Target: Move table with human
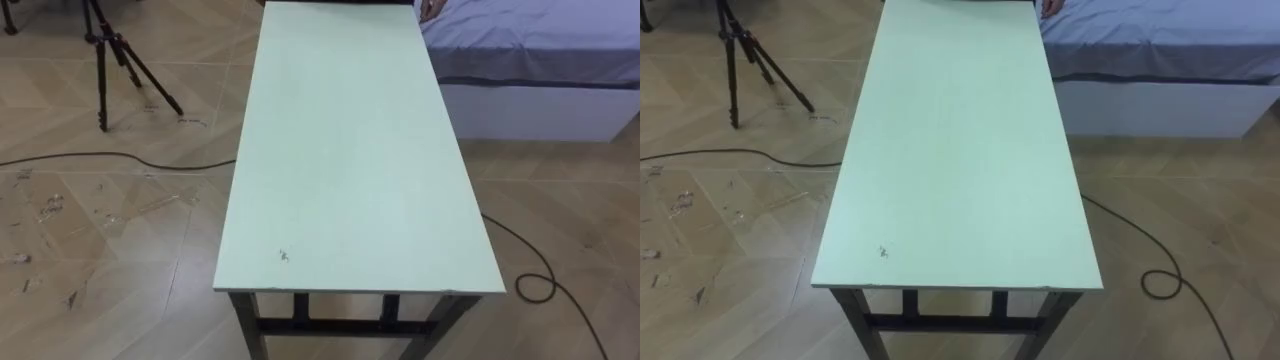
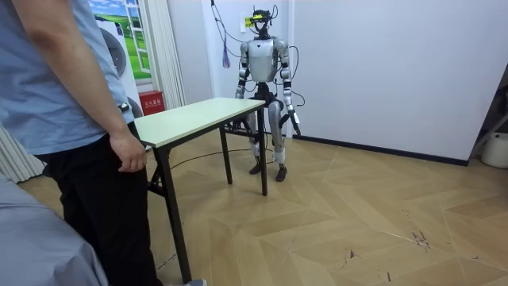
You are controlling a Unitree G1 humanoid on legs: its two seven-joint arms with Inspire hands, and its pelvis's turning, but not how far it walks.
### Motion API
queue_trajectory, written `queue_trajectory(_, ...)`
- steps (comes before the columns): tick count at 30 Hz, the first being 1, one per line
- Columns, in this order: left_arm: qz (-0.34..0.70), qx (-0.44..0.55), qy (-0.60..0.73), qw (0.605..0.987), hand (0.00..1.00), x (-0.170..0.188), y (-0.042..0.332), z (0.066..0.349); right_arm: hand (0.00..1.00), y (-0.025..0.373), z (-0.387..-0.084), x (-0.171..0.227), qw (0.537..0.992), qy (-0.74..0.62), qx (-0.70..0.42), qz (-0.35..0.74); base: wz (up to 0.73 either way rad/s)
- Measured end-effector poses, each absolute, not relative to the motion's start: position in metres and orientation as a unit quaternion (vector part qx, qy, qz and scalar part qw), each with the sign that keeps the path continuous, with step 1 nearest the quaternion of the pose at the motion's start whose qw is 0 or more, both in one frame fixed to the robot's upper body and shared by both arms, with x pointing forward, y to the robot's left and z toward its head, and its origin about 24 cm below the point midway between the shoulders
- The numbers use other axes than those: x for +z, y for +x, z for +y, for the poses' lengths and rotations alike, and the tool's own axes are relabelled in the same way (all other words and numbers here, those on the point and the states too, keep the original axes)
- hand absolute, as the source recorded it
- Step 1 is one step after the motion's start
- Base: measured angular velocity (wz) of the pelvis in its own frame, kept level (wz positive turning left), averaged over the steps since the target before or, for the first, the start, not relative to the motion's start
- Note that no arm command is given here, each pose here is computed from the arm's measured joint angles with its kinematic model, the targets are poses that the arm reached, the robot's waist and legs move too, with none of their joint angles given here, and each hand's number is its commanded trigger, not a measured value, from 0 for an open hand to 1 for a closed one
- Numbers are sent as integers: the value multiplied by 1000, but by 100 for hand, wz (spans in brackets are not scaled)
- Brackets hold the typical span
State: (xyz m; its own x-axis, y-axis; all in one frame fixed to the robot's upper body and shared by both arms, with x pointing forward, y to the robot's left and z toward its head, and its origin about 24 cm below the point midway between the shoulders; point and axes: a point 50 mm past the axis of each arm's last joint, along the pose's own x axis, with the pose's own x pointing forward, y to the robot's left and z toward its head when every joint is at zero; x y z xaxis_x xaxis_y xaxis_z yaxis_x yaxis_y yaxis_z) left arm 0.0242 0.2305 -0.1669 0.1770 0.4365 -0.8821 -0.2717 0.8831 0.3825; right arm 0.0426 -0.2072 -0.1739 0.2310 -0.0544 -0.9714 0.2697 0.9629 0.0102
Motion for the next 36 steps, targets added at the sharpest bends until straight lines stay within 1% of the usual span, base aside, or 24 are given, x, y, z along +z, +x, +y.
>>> queue_trajectory(12,600,240,71,760,0,-167,23,231,0,39,-206,-174,775,104,-102,614,1)
queue_trajectory(18,592,245,11,768,0,-167,30,228,0,37,-204,-174,772,166,-119,602,3)
queue_trajectory(21,577,253,-44,775,0,-167,35,225,0,39,-204,-174,772,189,-123,594,0)
queue_trajectory(24,558,238,-96,789,0,-166,44,219,0,53,-207,-168,797,203,-105,559,-5)
queue_trajectory(26,545,215,-136,799,0,-165,48,213,0,67,-207,-160,821,216,-85,521,0)
queue_trajectory(27,539,211,-146,802,0,-165,50,211,0,67,-207,-159,825,221,-81,514,0)
queue_trajectory(29,502,190,-191,822,0,-158,58,207,0,74,-202,-146,848,251,-61,463,0)
queue_trajectory(31,465,172,-231,837,0,-148,62,205,0,79,-196,-134,861,285,-40,420,0)
queue_trajectory(36,411,125,-323,843,0,-132,69,190,0,78,-182,-116,859,359,-8,365,-2)
